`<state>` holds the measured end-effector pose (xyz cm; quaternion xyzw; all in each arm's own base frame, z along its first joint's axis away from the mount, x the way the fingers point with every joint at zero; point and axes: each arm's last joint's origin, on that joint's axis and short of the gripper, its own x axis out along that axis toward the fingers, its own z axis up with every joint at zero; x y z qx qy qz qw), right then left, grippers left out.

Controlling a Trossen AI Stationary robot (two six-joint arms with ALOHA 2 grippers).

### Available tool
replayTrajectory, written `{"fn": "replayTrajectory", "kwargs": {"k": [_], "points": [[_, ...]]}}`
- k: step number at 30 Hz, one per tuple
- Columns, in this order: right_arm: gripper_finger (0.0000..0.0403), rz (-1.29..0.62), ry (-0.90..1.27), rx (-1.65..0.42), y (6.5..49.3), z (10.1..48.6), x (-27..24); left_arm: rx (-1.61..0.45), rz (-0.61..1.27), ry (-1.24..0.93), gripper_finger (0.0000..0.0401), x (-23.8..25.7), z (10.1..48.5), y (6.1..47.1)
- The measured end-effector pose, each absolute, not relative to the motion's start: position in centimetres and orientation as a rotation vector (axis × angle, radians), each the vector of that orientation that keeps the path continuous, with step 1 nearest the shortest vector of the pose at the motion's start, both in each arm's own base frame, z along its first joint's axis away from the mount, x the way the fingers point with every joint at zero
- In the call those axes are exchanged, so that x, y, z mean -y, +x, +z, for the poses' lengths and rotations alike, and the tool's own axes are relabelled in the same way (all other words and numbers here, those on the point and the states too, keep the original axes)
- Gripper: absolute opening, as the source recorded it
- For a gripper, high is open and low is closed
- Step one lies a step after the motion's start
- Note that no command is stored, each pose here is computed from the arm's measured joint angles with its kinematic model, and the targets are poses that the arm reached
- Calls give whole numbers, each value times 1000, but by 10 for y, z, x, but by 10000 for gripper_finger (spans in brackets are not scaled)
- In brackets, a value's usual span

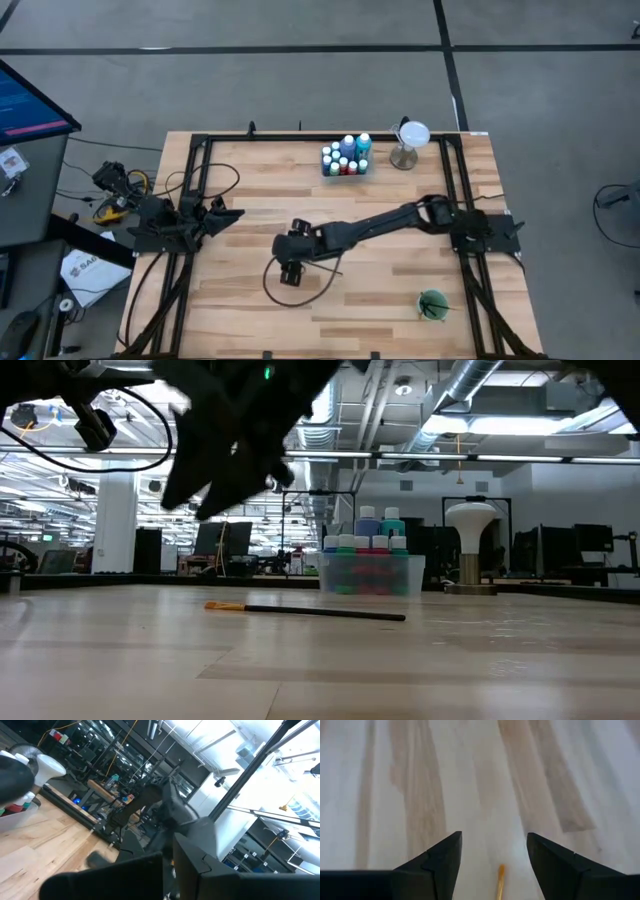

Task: Pick & Place Paint Supplies
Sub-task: Put the orange paintbrush into the green cup

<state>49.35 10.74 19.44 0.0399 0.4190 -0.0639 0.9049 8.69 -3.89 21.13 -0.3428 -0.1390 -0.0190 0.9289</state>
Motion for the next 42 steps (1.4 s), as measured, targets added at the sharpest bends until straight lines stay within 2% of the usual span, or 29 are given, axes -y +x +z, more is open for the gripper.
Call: {"fn": "replayTrajectory", "kwargs": {"k": [6, 16, 20, 25, 31, 32, 36, 42], "points": [[216, -67, 168, -963, 500, 169, -91, 285, -39, -702, 2, 39, 211, 87], [213, -92, 154, -1121, 495, 134, -88, 284, -40, -702, 2, 39, 211, 87], [204, -131, 148, -1123, 495, 128, -89, 284, -41, -702, 2, 39, 211, 87], [150, -213, 170, -1170, 493, 114, -88, 284, -42, -702, 2, 39, 211, 87], [24, -212, 183, -1212, 490, 109, -89, 284, -42, -702, 2, 39, 211, 87], [13, -208, 191, -1214, 490, 110, -89, 284, -42, -702, 2, 39, 211, 87], [6, -187, 212, -1212, 488, 120, -89, 285, -38, -702, 2, 39, 211, 87], [2, -181, 237, -1200, 475, 161, -91, 284, -38, -702, 2, 39, 211, 87]]}}
